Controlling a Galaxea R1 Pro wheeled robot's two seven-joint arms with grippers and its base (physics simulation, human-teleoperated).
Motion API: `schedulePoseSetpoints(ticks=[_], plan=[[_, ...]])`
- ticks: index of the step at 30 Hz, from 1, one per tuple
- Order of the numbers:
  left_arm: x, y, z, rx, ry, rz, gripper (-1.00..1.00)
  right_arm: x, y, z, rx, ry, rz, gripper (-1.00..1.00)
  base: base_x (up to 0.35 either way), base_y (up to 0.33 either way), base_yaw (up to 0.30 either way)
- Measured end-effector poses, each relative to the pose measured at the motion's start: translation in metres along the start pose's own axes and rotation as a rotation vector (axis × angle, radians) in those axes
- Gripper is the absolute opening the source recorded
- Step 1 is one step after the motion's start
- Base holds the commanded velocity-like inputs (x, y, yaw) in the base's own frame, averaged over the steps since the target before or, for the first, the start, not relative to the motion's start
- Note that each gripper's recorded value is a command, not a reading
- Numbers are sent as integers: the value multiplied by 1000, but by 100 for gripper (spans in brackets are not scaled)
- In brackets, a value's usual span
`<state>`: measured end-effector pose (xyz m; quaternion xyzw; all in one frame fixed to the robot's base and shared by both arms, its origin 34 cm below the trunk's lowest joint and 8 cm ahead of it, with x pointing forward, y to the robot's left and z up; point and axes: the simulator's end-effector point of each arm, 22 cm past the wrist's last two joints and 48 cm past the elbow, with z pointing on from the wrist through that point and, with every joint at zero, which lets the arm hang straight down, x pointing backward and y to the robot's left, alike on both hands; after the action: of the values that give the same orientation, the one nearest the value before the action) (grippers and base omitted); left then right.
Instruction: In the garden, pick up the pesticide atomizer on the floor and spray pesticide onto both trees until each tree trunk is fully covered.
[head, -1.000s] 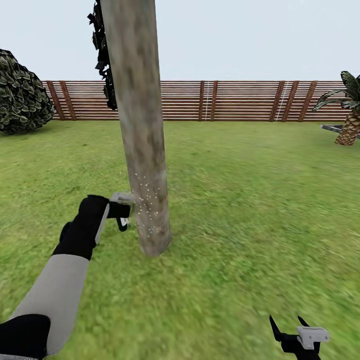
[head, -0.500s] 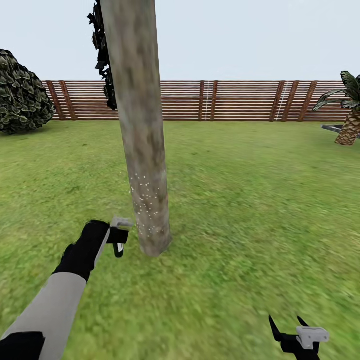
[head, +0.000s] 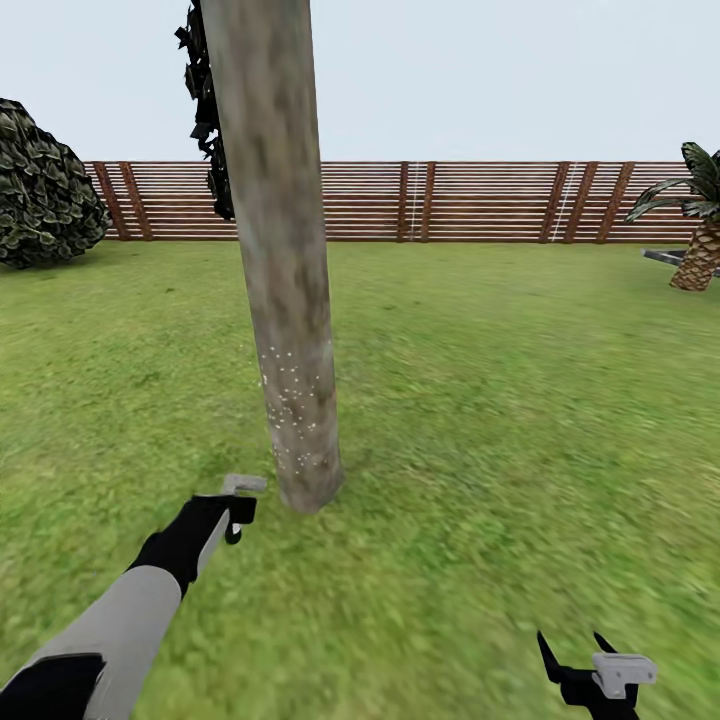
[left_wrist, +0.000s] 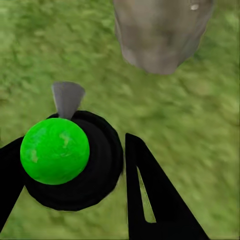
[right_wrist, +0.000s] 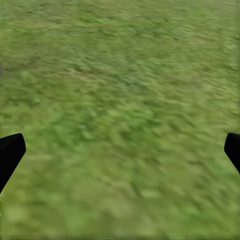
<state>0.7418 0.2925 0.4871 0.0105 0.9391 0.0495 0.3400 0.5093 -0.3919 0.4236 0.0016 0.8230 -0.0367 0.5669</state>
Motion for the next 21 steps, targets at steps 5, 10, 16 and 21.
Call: schedulePoseSetpoints(ticks=[5,10,16,21], plan=[[15,0,3,-10,10,-62,-100,0,0,0,-1,-1,0,100,0,-208,162],[32,-18,4,13,27,-65,-100,0,1,0,-1,0,0,100,21,-271,270],[35,-19,4,13,31,-62,-100,0,1,0,-1,0,0,100,139,-268,58],[36,-17,4,9,32,-59,-100,0,2,0,-4,0,0,100,43,-272,1]])
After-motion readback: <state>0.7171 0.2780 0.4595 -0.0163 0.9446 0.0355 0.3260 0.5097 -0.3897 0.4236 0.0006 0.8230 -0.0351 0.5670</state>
